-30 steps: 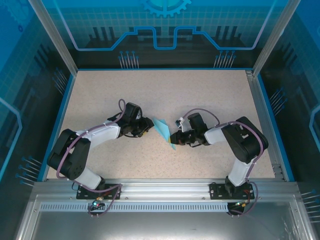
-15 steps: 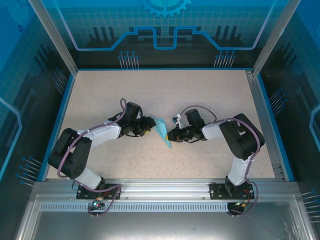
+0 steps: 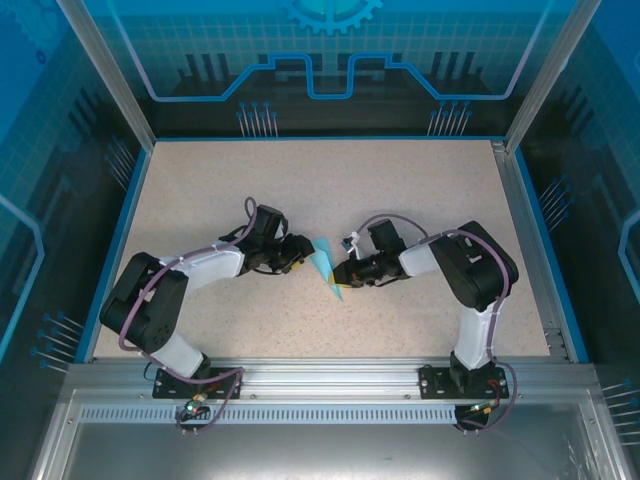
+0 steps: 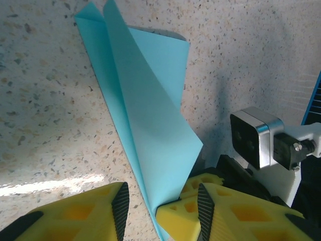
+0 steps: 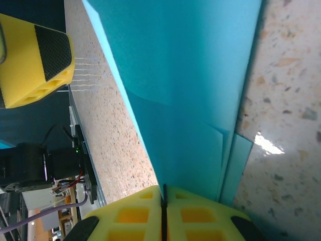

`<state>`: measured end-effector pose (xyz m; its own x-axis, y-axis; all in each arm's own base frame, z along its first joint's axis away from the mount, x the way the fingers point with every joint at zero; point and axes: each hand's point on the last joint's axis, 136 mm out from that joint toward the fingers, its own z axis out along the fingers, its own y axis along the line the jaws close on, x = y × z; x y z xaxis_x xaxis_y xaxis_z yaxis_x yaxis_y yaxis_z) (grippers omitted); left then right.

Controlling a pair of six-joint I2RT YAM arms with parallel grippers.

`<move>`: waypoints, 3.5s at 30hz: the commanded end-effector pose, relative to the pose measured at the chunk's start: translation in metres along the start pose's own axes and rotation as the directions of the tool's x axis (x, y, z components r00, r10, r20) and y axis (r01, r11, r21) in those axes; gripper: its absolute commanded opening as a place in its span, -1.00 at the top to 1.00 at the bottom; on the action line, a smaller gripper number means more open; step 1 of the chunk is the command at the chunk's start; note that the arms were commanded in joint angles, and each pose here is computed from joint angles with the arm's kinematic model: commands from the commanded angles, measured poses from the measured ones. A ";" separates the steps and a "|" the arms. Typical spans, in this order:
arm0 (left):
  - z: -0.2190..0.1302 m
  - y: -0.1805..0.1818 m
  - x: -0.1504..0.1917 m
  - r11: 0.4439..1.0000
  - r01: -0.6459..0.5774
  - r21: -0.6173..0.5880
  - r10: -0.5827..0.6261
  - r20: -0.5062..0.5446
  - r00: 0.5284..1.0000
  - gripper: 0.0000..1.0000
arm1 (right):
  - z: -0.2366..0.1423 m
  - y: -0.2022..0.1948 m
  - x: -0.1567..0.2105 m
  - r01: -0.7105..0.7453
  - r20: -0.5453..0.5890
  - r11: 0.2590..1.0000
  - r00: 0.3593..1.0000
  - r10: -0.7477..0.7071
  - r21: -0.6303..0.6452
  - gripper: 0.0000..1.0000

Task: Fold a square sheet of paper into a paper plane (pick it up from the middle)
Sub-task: Fold the wing for the fifth time at the center of the table.

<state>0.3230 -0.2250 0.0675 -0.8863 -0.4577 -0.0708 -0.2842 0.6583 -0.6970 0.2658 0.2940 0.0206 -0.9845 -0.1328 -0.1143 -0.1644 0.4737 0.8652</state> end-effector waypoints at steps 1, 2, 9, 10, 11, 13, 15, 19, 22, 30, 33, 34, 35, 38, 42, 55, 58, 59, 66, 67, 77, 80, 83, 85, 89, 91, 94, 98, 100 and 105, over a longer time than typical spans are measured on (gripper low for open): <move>0.002 -0.005 0.007 0.999 -0.034 0.031 0.035 -0.029 0.999 0.11 | 0.002 -0.001 0.002 -0.060 -0.039 0.998 0.997 0.059 -0.018 0.83; 0.002 -0.005 0.008 0.999 -0.036 0.033 0.037 -0.031 0.999 0.11 | 0.002 -0.001 0.002 -0.070 -0.040 0.997 0.997 0.069 -0.016 0.83; 0.006 -0.006 0.009 0.998 -0.040 0.045 0.041 -0.037 0.998 0.11 | 0.002 -0.012 0.004 -0.144 -0.018 0.989 0.989 0.145 0.021 0.85; 0.006 -0.007 0.009 0.998 -0.040 0.047 0.042 -0.038 0.998 0.11 | 0.002 -0.014 0.005 -0.150 -0.014 0.988 0.989 0.150 0.028 0.85; 0.007 -0.007 0.010 0.998 -0.042 0.048 0.044 -0.041 0.998 0.11 | 0.002 -0.016 0.004 -0.157 -0.010 0.987 0.987 0.158 0.033 0.85; 0.008 -0.007 0.010 0.998 -0.041 0.050 0.043 -0.044 0.998 0.12 | 0.002 -0.017 0.004 -0.172 -0.004 0.985 0.985 0.173 0.029 0.85; 0.009 -0.007 0.010 0.998 -0.042 0.052 0.045 -0.046 0.998 0.12 | 0.003 -0.016 0.002 -0.176 0.010 0.984 0.984 0.176 0.012 0.86; 0.008 -0.008 0.010 0.997 -0.046 0.056 0.048 -0.041 0.998 0.13 | 0.001 -0.016 0.002 -0.203 0.015 0.979 0.979 0.203 0.012 0.86; 0.008 -0.010 0.009 0.997 -0.049 0.065 0.052 -0.037 0.998 0.14 | 0.000 -0.013 0.001 -0.210 0.016 0.978 0.978 0.210 -0.001 0.85; 0.014 -0.025 0.014 0.986 -0.106 0.132 0.112 -0.045 0.993 0.13 | -0.001 -0.022 0.004 -0.256 0.008 0.966 0.967 0.256 0.025 0.87; 0.020 -0.029 0.017 0.982 -0.120 0.149 0.128 -0.050 0.990 0.13 | -0.002 -0.024 0.005 -0.267 0.009 0.963 0.964 0.266 0.027 0.87; 0.022 -0.029 0.017 0.981 -0.121 0.153 0.130 -0.051 0.990 0.12 | -0.003 -0.025 0.004 -0.270 0.011 0.962 0.963 0.270 0.027 0.87; 0.024 -0.029 0.017 0.979 -0.124 0.160 0.134 -0.051 0.990 0.12 | -0.003 -0.026 0.004 -0.271 0.012 0.962 0.962 0.271 0.029 0.86; 0.029 -0.033 0.019 0.974 -0.131 0.186 0.143 -0.054 0.988 0.10 | -0.005 -0.027 0.003 -0.271 0.018 0.962 0.963 0.270 0.030 0.86; 0.032 -0.038 0.020 0.968 -0.142 0.206 0.156 -0.053 0.986 0.09 | -0.005 -0.032 0.008 -0.298 0.005 0.953 0.955 0.298 0.047 0.85; 0.045 -0.035 0.018 0.969 -0.139 0.206 0.154 -0.057 0.986 0.07 | -0.005 -0.034 0.007 -0.302 -0.005 0.952 0.953 0.302 0.056 0.85; 0.047 -0.035 0.016 0.968 -0.137 0.208 0.151 -0.051 0.987 0.07 | -0.005 -0.035 0.008 -0.305 -0.013 0.951 0.952 0.306 0.059 0.85; 0.047 -0.037 0.016 0.967 -0.138 0.212 0.151 -0.048 0.987 0.07 | -0.005 -0.035 0.009 -0.306 -0.014 0.950 0.951 0.307 0.060 0.85; 0.042 -0.043 0.015 0.962 -0.144 0.232 0.157 -0.036 0.987 0.06 | -0.003 -0.035 0.008 -0.309 -0.028 0.949 0.950 0.311 0.063 0.84; 0.041 -0.045 0.015 0.959 -0.148 0.242 0.162 -0.036 0.986 0.06 | -0.003 -0.035 0.008 -0.310 -0.032 0.949 0.949 0.312 0.066 0.84; 0.047 -0.044 0.017 0.958 -0.162 0.235 0.179 -0.055 0.982 0.04 | -0.001 -0.036 0.007 -0.318 -0.051 0.945 0.945 0.323 0.076 0.83; 0.050 -0.042 0.016 0.960 -0.159 0.229 0.176 -0.055 0.983 0.04 | -0.001 -0.038 0.007 -0.323 -0.055 0.943 0.943 0.327 0.079 0.83; 0.052 -0.038 0.015 0.964 -0.157 0.214 0.172 -0.054 0.984 0.04 | -0.001 -0.037 0.007 -0.325 -0.058 0.943 0.942 0.330 0.078 0.83; 0.055 -0.034 0.014 0.968 -0.154 0.197 0.167 -0.050 0.985 0.05 | -0.001 -0.037 0.007 -0.328 -0.057 0.941 0.941 0.333 0.078 0.82; 0.060 -0.032 0.012 0.969 -0.155 0.195 0.166 -0.044 0.985 0.05 | -0.001 -0.036 0.006 -0.330 -0.053 0.940 0.941 0.335 0.081 0.81; 0.062 -0.032 0.010 0.969 -0.155 0.194 0.166 -0.043 0.985 0.05 | -0.001 -0.037 0.007 -0.333 -0.053 0.939 0.940 0.338 0.087 0.80; 0.064 -0.030 0.011 0.971 -0.155 0.182 0.166 -0.049 0.985 0.05 | -0.001 -0.038 0.007 -0.335 -0.050 0.937 0.939 0.341 0.094 0.78; 0.064 -0.028 0.012 0.971 -0.155 0.182 0.167 -0.053 0.984 0.05 | 0.001 -0.037 0.007 -0.328 -0.054 0.939 0.941 0.334 0.100 0.79; 0.062 -0.030 0.013 0.971 -0.160 0.180 0.173 -0.059 0.983 0.05 | 0.001 -0.039 0.009 -0.333 -0.055 0.936 0.939 0.341 0.109 0.79; 0.064 -0.023 0.015 0.974 -0.175 0.145 0.188 -0.079 0.979 0.06 | -0.001 -0.038 0.008 -0.329 -0.047 0.937 0.941 0.336 0.116 0.73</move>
<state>0.3389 -0.2834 0.0398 -0.9437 -0.3069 -0.1235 -0.0952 0.6095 -0.7870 0.2714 0.2898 0.0201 -0.9880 -0.0697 0.1377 0.0876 0.4813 0.8722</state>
